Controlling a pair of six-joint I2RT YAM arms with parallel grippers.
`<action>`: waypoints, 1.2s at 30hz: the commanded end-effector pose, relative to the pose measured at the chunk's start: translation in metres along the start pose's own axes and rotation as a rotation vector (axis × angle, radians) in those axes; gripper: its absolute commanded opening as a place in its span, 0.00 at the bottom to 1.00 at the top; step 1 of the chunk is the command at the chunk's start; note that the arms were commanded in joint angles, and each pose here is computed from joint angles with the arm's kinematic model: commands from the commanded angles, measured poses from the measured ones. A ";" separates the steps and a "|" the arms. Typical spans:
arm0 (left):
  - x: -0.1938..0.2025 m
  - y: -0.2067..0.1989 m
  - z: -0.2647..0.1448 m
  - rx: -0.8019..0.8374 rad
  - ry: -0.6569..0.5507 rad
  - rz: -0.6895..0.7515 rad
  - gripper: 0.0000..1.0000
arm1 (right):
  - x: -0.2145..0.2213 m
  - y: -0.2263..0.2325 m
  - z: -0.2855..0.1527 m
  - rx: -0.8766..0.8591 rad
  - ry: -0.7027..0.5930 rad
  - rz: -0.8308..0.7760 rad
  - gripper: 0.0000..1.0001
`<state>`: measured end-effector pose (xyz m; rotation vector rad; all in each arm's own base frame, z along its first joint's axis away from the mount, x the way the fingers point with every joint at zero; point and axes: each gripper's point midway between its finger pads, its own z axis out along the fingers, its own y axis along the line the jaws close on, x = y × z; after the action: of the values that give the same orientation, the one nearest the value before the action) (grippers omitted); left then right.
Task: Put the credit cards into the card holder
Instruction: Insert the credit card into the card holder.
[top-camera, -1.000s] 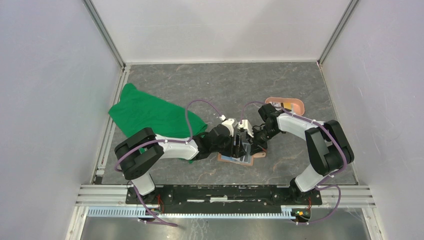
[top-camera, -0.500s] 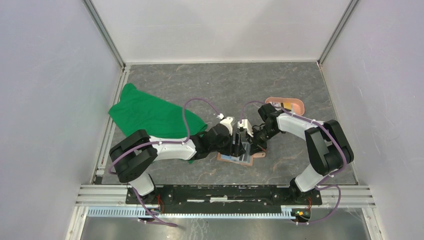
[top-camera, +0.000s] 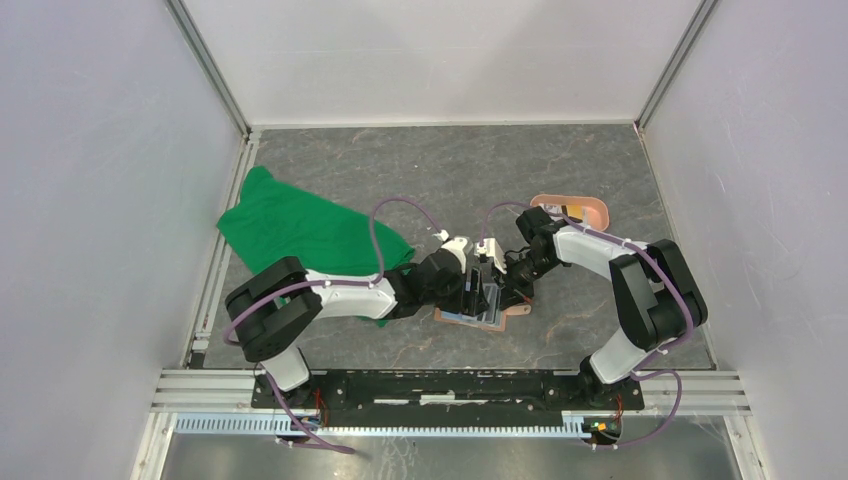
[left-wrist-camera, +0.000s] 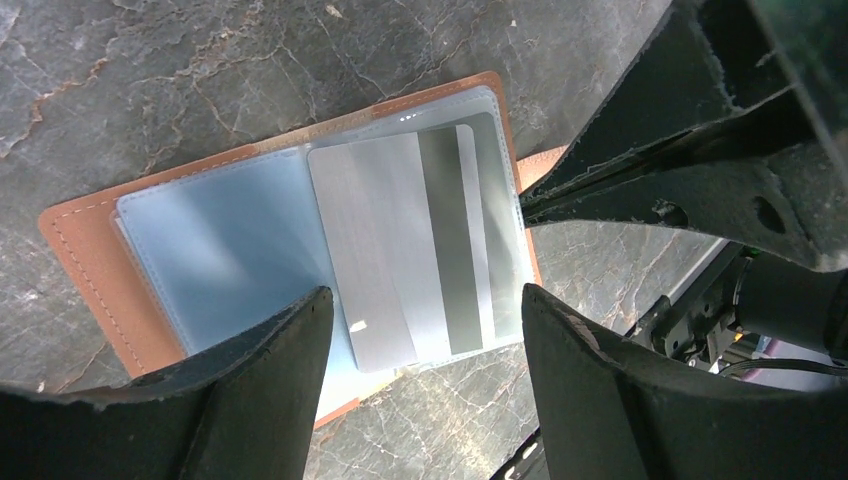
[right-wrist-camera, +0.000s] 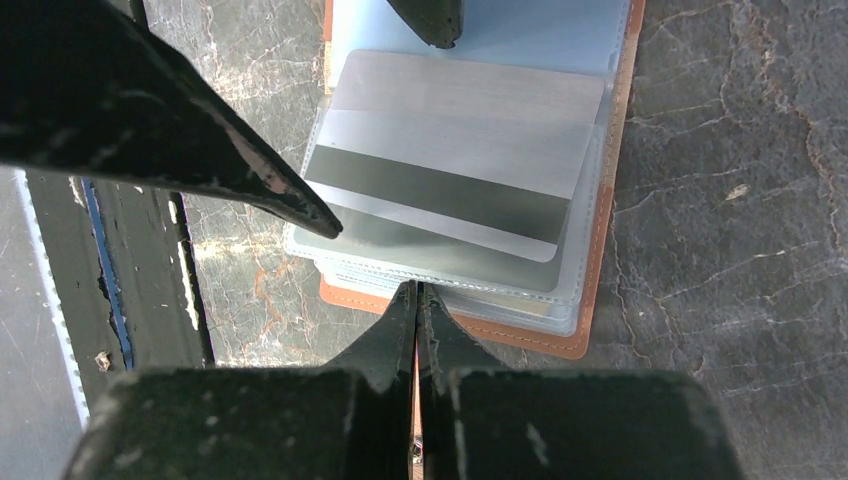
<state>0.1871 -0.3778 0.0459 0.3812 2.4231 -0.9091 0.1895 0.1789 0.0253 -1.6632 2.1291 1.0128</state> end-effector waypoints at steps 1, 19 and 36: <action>-0.009 -0.007 0.006 0.007 -0.015 0.037 0.76 | -0.007 -0.012 0.002 0.024 -0.013 -0.040 0.00; -0.007 -0.055 0.007 0.260 0.012 -0.033 0.70 | -0.009 -0.011 0.002 0.023 -0.018 -0.041 0.00; -0.031 -0.067 -0.015 0.283 -0.065 -0.008 0.71 | -0.027 -0.015 -0.032 0.091 -0.133 -0.084 0.00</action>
<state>0.1783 -0.4093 0.0694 0.4613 2.3363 -1.1514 0.2032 0.1693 0.0376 -1.5913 2.1048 0.9782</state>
